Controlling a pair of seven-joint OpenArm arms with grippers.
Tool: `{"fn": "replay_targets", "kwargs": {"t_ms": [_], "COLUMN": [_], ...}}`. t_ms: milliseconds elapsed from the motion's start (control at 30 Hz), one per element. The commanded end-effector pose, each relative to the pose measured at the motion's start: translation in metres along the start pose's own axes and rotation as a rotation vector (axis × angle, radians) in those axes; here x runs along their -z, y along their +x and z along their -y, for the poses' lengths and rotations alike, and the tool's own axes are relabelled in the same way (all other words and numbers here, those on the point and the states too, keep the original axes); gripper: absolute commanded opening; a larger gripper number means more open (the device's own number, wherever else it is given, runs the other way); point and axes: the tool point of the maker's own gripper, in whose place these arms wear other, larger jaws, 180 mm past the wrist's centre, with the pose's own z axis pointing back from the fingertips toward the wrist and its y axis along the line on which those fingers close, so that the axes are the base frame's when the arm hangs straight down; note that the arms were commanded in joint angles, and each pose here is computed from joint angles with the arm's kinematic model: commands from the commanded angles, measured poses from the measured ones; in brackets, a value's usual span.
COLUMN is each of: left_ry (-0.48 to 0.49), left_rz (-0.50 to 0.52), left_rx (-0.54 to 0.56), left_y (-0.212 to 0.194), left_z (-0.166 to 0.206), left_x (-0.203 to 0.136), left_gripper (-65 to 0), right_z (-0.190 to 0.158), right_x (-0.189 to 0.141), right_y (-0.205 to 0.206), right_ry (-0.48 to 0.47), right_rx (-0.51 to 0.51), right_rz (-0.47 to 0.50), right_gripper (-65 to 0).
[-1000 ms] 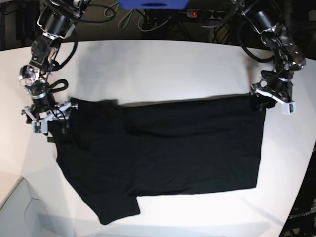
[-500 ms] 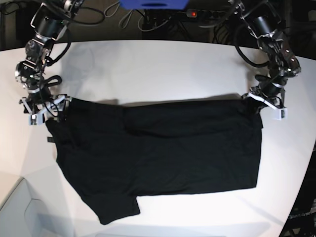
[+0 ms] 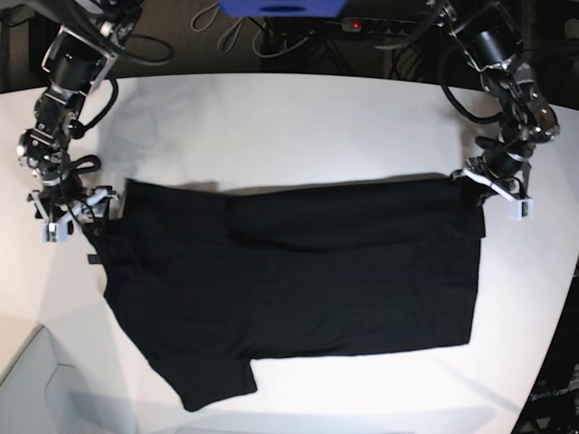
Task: Layout the t-shirt on the table in an organized manner, then fold the t-shirt properly
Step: 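Lift the shirt corners with both grippers and pull them apart, then hold the shirt taut between both grippers and shake it flat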
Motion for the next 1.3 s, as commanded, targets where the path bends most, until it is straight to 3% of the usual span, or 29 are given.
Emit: {"fn": "replay_targets", "kwargs": {"t_ms": [0, 167, 400, 667, 1033, 1133, 1200, 1267], "left_ry": [0.021, 0.02, 0.02, 0.022, 0.039, 0.039, 0.039, 0.039], "left_rz": [-0.012, -0.012, -0.012, -0.011, -0.014, -0.014, -0.014, -0.014], "left_rx": [0.019, 0.02, 0.02, 0.018, 0.034, 0.034, 0.034, 0.034], "left_y": [0.005, 0.005, 0.005, 0.005, 0.008, 0.008, 0.008, 0.008], "left_z": [-0.006, -0.006, -0.006, -0.007, -0.016, -0.016, -0.016, -0.016], "left_x": [-0.001, -0.001, -0.001, -0.001, -0.006, -0.006, -0.006, -0.006], "left_gripper": [-64.7, -64.7, -64.7, -64.7, -64.7, -64.7, -64.7, -64.7], "right_z": [0.009, 0.013, -0.019, -0.08, -0.09, -0.101, -0.109, -0.109], "right_x": [-0.001, -0.015, -0.056, -0.058, -0.053, -0.053, -0.054, -0.054], "right_y": [0.023, 0.01, 0.032, 0.006, -0.024, -0.025, -0.025, -0.02], "right_ry": [-0.016, -0.03, 0.009, 0.126, 0.144, 0.18, 0.218, 0.218], "right_rx": [-0.003, -0.028, -0.023, -0.011, 0.05, 0.057, 0.053, 0.05], "right_rz": [0.069, 0.054, 0.187, 0.144, 0.077, 0.077, 0.081, 0.091], "right_gripper": [-19.4, -19.4, -19.4, -19.4, -20.3, -28.8, -40.1, -55.5]}}
